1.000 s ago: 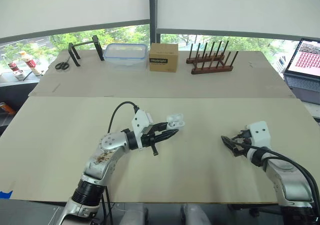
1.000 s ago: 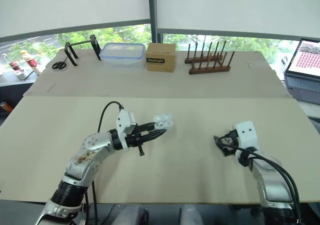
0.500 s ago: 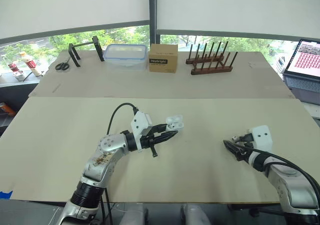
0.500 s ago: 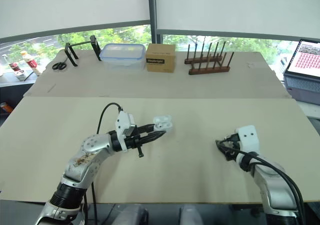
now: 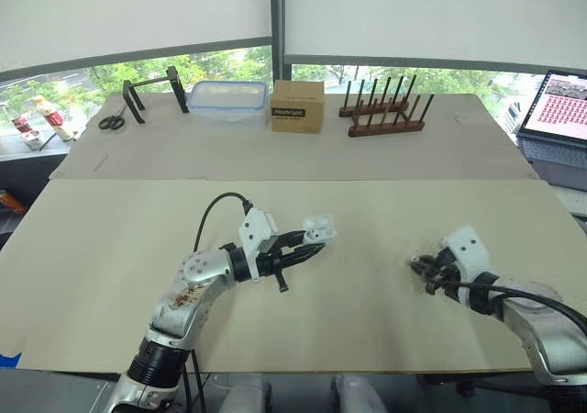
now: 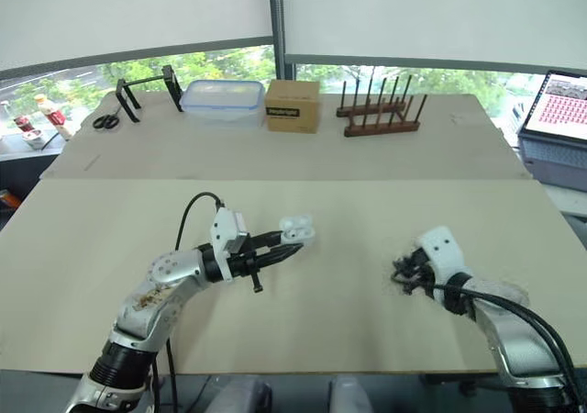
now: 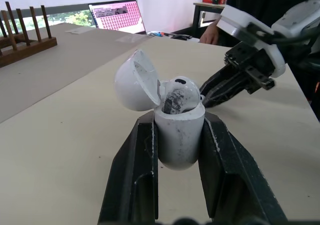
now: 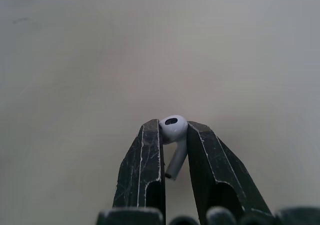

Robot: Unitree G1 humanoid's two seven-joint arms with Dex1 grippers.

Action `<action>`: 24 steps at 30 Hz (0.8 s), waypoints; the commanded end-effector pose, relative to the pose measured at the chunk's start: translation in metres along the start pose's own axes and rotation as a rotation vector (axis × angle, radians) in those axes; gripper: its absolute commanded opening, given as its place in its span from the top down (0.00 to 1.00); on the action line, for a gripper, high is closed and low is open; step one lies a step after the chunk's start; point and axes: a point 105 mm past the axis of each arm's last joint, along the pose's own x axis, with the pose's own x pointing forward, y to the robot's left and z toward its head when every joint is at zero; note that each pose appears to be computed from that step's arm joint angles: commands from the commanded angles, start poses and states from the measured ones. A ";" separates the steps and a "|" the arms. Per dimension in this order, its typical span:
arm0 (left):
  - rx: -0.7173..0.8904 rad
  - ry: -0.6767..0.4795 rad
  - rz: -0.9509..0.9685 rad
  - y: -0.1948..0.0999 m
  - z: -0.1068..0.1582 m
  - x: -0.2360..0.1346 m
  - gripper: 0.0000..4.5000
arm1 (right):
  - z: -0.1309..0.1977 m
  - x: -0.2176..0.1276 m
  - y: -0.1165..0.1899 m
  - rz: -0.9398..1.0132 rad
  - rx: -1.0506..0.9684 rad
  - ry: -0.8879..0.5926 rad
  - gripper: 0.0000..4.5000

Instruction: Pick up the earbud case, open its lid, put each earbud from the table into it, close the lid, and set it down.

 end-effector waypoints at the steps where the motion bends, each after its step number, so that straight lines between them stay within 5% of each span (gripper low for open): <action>1: 0.010 -0.041 -0.021 -0.012 0.011 0.001 0.87 | 0.020 -0.015 0.027 0.276 -0.236 -0.014 0.93; 9: -0.023 -0.043 -0.016 -0.023 0.007 0.002 0.87 | -0.034 -0.055 0.022 0.515 -0.476 0.263 0.93; 24: -0.038 -0.041 -0.022 -0.027 0.006 0.005 0.87 | -0.069 -0.064 0.009 0.488 -0.412 0.342 0.93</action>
